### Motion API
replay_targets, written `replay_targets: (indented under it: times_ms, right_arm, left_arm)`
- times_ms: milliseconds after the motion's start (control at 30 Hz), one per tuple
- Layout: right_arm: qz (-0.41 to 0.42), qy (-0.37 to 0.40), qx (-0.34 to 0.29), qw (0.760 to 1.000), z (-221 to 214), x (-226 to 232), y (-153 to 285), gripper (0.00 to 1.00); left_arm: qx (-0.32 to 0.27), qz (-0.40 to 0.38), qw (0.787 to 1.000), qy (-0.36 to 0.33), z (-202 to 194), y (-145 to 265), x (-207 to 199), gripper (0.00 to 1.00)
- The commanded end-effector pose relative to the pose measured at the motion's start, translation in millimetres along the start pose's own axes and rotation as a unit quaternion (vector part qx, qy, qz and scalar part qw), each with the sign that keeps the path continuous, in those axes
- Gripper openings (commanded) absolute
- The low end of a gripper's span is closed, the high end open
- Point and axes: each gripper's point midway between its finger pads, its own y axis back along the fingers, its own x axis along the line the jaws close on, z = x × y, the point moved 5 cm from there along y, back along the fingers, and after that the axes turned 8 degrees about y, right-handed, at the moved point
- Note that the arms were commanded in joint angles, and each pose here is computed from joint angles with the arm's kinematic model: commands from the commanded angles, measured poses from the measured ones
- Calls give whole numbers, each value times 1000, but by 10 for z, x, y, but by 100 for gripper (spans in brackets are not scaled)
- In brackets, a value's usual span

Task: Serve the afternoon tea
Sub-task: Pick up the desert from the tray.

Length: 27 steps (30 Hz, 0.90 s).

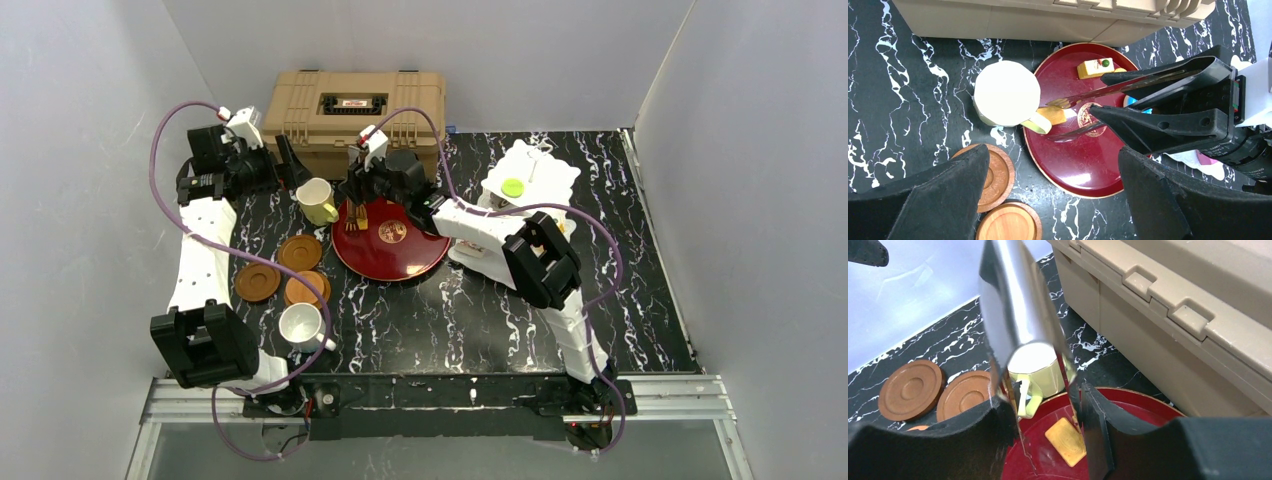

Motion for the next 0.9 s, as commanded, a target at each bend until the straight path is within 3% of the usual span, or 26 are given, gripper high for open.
replay_targets:
  times_ms: [0, 533, 867]
  right_arm:
    - [-7, 27, -51, 998, 281, -33, -38, 56]
    - [-30, 74, -73, 994, 388, -136, -7, 56]
    - [13, 38, -50, 998, 135, -70, -84, 57]
  left_arm:
    - [-8, -16, 1000, -3, 64, 33, -51, 99]
    - [-6, -16, 1000, 3, 56, 22, -9, 99]
    - [-8, -20, 1000, 2, 90, 32, -29, 99]
